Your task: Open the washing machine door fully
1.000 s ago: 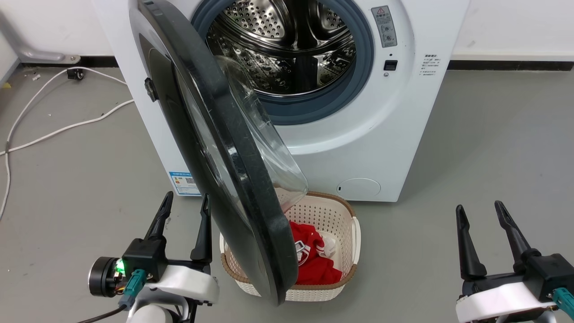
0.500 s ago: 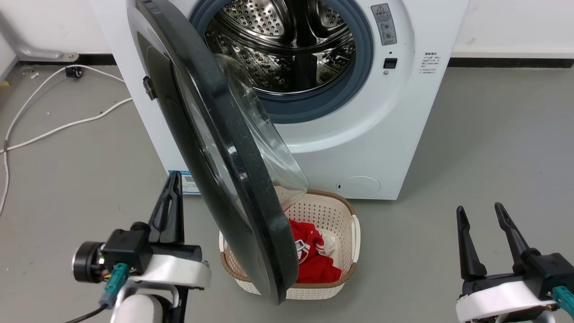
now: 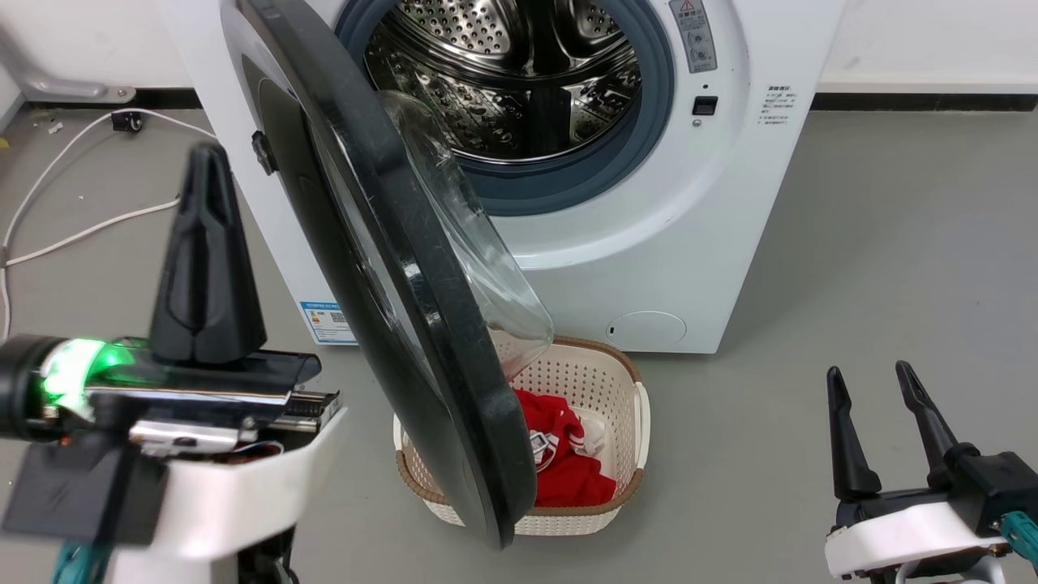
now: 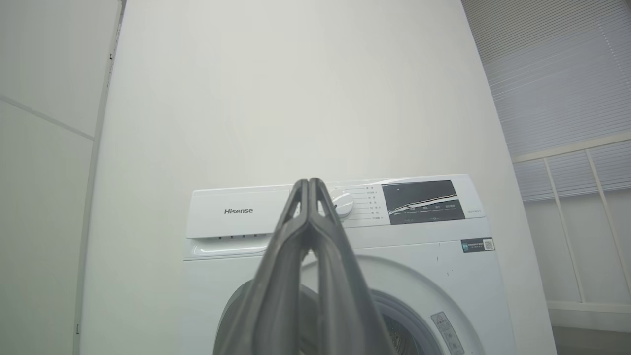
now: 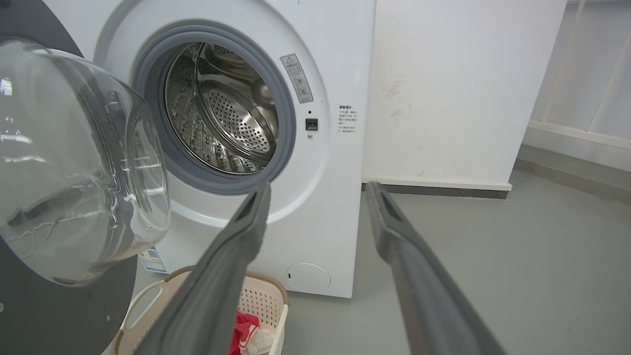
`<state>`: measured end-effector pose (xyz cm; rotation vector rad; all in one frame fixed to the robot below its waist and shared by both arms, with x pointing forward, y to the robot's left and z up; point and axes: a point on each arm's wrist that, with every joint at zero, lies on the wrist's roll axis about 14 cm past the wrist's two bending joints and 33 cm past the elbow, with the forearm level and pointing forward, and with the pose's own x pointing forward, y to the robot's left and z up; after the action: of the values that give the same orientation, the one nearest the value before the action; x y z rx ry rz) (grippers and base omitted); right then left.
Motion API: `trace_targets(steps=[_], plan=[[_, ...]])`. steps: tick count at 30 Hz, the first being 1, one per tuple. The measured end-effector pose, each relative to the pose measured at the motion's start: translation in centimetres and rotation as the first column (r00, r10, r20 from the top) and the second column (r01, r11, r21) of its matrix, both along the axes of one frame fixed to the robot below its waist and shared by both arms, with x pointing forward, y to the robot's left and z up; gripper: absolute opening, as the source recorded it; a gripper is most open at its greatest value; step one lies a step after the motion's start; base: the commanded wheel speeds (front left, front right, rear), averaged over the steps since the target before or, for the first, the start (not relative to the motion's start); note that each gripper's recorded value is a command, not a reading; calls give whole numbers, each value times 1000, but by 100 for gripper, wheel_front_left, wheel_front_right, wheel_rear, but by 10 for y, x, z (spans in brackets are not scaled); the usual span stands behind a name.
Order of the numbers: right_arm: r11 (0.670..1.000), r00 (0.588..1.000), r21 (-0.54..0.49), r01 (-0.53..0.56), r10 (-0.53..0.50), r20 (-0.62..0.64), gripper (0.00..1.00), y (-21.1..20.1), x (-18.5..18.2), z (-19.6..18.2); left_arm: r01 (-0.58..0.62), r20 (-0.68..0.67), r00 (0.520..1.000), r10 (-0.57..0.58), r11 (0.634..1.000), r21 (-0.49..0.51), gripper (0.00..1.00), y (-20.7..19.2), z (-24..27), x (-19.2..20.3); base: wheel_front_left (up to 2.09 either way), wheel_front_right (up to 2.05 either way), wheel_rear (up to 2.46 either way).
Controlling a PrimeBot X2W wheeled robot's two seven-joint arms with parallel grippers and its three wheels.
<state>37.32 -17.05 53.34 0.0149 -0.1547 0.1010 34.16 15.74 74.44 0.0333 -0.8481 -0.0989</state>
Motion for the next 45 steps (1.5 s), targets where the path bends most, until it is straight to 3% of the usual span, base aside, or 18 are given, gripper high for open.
trace_targets(steps=[4, 9, 13, 18, 28, 34, 45], plan=[[1000, 1000, 3, 4, -4, -4, 100, -1, 0, -1, 55, 140, 989, -56, 998, 9, 0, -14, 35, -26, 0, 0, 0], [1000, 1000, 6, 3, -3, -4, 100, -1, 1, -2, 179, 188, 965, -185, 983, 48, 0, -46, 44, -43, 0, 0, 0], [1000, 1000, 12, 5, -5, -7, 100, -1, 2, -2, 311, 76, 946, -315, 948, 62, 0, -80, 15, -40, 0, 0, 0], [1000, 1000, 13, 1, -1, -10, 100, 0, 2, -3, 443, -142, 890, -434, 896, 39, 0, -115, -44, -34, 0, 0, 0], [1000, 1000, 23, -2, 2, -18, 100, 1, 1, -6, 497, -512, 737, -441, 867, -32, 0, -128, -164, -36, 0, 0, 0], [999, 1000, 31, -7, 8, -27, 100, 3, 2, -8, 497, -600, 672, -435, 865, -70, 0, -131, -198, -31, 0, 0, 0], [998, 998, 57, -14, 18, -60, 100, 6, 1, -17, 496, -591, 676, -440, 865, -77, 0, -141, -194, -2, 0, 0, 0]])
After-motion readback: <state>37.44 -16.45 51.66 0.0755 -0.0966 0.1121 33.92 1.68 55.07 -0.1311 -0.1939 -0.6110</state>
